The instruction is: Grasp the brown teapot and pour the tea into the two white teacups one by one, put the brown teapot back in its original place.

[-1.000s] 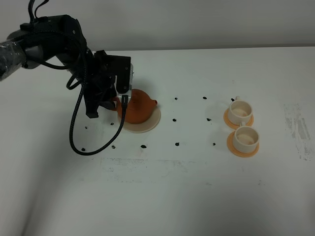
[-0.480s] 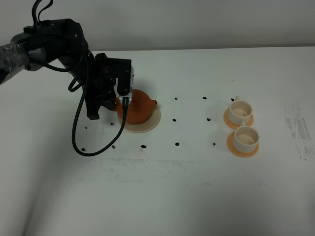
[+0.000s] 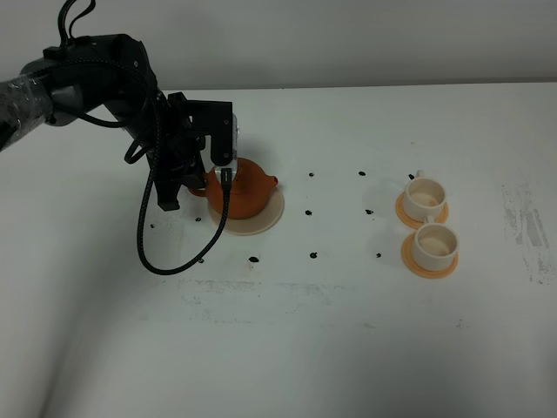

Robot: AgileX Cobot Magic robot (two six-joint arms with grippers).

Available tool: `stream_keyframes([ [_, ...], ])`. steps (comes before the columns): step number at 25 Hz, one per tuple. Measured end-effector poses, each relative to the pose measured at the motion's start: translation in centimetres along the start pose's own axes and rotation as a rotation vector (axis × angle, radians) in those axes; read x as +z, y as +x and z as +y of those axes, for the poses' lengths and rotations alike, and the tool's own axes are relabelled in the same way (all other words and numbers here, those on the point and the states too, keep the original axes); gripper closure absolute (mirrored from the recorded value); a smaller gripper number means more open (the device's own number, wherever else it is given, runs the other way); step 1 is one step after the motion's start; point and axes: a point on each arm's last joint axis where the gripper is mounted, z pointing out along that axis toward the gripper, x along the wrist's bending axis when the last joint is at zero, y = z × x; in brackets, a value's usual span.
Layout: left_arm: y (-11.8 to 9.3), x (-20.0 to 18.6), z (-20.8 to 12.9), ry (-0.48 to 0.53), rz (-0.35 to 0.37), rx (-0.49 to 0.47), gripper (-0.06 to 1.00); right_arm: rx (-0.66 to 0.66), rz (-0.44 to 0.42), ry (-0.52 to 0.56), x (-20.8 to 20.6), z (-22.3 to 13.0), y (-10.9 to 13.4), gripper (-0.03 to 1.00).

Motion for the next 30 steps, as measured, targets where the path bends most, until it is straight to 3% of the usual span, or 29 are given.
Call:
stream_keyframes([
  [23,0.3,-1.3,1.4,-0.123,0.037,0.001,0.86,0.0,0.0,0.0,0.0,0.0,0.0,0.5],
  [30,-0.1,-1.4,3.9,-0.183,0.04,0.018,0.86,0.0,0.0,0.0,0.0,0.0,0.0,0.5],
])
